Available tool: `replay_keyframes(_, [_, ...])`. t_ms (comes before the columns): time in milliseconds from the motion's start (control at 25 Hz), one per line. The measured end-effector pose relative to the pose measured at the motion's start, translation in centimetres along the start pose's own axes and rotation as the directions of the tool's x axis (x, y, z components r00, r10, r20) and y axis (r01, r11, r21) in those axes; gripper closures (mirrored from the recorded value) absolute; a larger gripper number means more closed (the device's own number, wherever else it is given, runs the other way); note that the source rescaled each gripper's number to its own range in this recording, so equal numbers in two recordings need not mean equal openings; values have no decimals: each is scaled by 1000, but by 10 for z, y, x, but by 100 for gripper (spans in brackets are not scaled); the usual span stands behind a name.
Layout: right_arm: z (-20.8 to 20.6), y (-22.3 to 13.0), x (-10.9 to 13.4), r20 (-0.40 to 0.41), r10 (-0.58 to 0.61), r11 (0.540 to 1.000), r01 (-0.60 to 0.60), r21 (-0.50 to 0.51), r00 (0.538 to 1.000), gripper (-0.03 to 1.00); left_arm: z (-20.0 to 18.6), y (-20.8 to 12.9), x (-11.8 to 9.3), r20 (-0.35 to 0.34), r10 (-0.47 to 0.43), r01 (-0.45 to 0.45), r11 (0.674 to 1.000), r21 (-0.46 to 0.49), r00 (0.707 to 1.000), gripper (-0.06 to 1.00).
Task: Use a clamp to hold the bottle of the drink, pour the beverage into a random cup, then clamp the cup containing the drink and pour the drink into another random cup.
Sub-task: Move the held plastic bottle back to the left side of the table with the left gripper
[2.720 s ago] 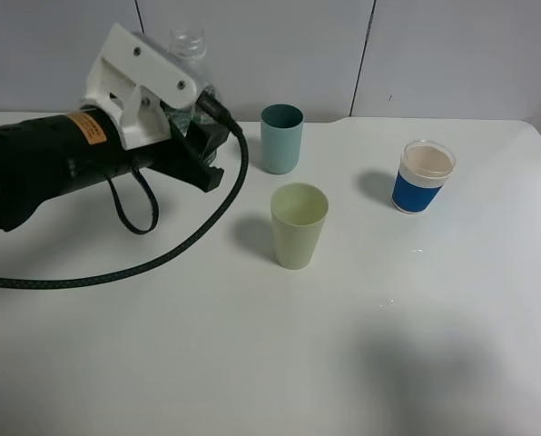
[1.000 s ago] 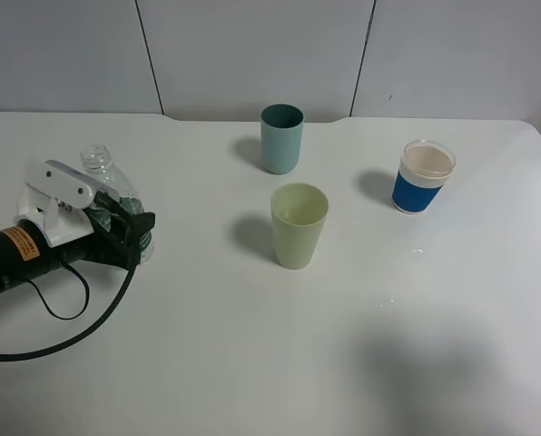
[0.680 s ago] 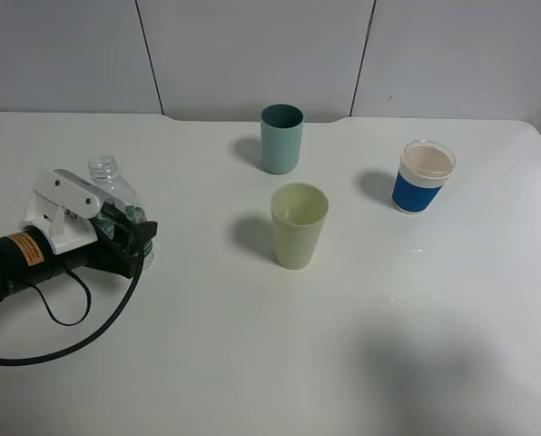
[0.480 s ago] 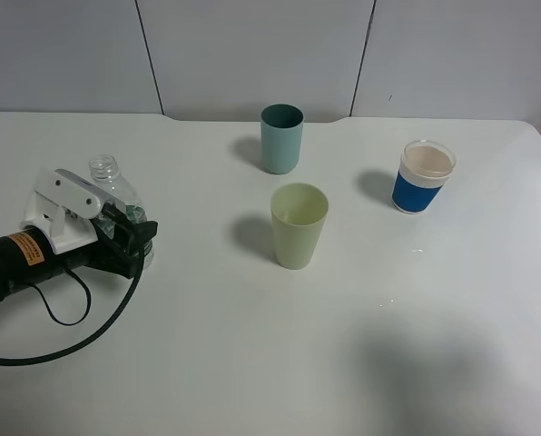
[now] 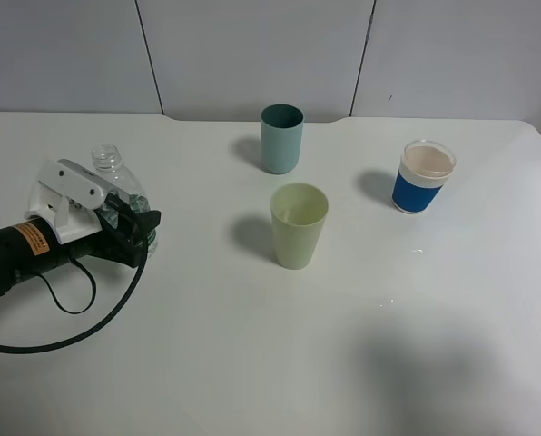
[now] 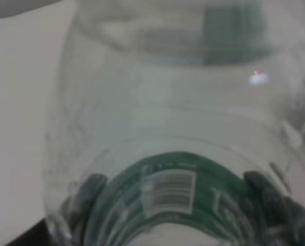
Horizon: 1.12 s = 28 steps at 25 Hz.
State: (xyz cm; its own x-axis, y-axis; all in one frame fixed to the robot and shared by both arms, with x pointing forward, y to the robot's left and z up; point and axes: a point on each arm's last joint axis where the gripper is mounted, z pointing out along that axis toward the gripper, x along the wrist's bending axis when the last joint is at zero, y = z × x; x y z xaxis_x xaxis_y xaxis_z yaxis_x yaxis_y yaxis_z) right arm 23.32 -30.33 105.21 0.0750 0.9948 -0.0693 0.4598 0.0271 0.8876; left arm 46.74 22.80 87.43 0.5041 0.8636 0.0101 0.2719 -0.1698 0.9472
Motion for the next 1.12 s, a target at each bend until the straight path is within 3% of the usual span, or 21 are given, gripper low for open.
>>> replay_keyframes(440, [0,0,0,0,0,1000,0,0,1000,-3,1,-5,0,4,-6,6,1000,21,1000,87])
replay_keyframes(880, [0,0,0,0,0,1000,0,0,1000,-3,2,-6,-2,22,43,-43,999,15,999,85])
replay_keyframes(920, [0,0,0,0,0,1000,0,0,1000,-3,2,-6,-2,21,43,-43,999,15,999,73])
replay_keyframes(960, [0,0,0,0,0,1000,0,0,1000,-3,2,-6,-2,22,46,-47,999,18,999,52])
replay_keyframes(1040, [0,0,0,0,0,1000,0,0,1000,-3,2,-6,-2,22,46,-47,999,18,999,49])
replay_keyframes(1120, [0,0,0,0,0,1000,0,0,1000,-3,2,-6,-2,23,46,-46,999,18,999,18])
